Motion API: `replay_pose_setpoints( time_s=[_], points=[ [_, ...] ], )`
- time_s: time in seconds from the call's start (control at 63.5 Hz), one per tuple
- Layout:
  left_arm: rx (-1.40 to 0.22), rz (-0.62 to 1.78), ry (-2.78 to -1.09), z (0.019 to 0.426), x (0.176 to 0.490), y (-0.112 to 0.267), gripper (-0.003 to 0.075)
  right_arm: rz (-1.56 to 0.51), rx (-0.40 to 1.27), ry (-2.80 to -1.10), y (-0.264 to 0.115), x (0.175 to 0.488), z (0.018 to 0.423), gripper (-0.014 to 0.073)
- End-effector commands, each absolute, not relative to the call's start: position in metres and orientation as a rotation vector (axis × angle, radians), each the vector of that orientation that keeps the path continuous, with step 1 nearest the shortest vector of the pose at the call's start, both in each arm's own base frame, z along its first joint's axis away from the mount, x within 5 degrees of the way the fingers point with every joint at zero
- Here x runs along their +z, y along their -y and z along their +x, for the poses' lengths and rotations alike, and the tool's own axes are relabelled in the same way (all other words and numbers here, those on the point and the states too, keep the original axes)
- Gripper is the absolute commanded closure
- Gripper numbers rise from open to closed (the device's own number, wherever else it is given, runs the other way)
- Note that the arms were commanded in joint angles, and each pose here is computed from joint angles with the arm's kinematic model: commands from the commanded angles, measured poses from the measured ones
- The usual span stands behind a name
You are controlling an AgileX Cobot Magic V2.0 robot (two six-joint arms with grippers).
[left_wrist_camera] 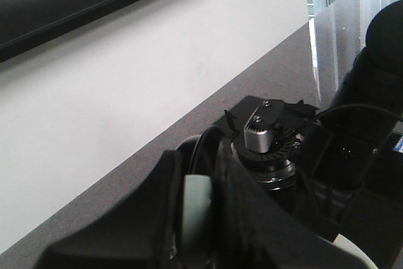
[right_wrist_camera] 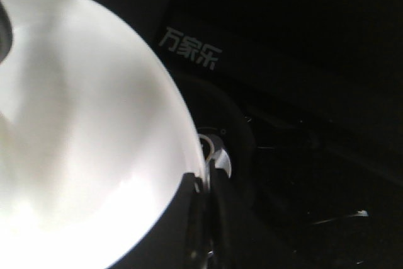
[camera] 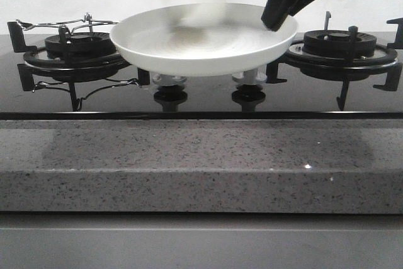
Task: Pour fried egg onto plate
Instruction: 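Tilt the pan with the left gripper to slide the egg onto the plate, then lower the empty pan back onto its burner with the left gripper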
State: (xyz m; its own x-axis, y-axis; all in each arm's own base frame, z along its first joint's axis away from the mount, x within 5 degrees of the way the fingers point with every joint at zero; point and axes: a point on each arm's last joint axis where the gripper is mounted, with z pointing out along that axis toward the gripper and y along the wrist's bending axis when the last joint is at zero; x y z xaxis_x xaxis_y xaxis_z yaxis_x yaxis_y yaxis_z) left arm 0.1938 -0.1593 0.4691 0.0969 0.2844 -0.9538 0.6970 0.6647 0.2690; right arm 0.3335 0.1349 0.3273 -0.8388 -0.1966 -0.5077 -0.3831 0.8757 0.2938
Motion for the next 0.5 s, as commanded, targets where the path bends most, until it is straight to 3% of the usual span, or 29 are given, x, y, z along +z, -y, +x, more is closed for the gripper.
replay_pose_setpoints(
  time_s=[0.0,0.252,0.488],
  points=[
    [-0.4,0.736,-1.347,0.183,0.5,0.15,0.0741,-0.405,0.574,-2.459,-0.133,0.356,0.326,0.0711],
    [-0.524,0.584,-1.39,0.189,0.503,0.142,0.0741,-0.405,0.574,-2.459,-0.133,0.356,0.326,0.0711],
    [-0.701,0.149,-1.53,0.227,0.499,0.085,0.074,-0.405,0.574,-2.459,-0.133,0.356,0.326,0.0711]
  ],
)
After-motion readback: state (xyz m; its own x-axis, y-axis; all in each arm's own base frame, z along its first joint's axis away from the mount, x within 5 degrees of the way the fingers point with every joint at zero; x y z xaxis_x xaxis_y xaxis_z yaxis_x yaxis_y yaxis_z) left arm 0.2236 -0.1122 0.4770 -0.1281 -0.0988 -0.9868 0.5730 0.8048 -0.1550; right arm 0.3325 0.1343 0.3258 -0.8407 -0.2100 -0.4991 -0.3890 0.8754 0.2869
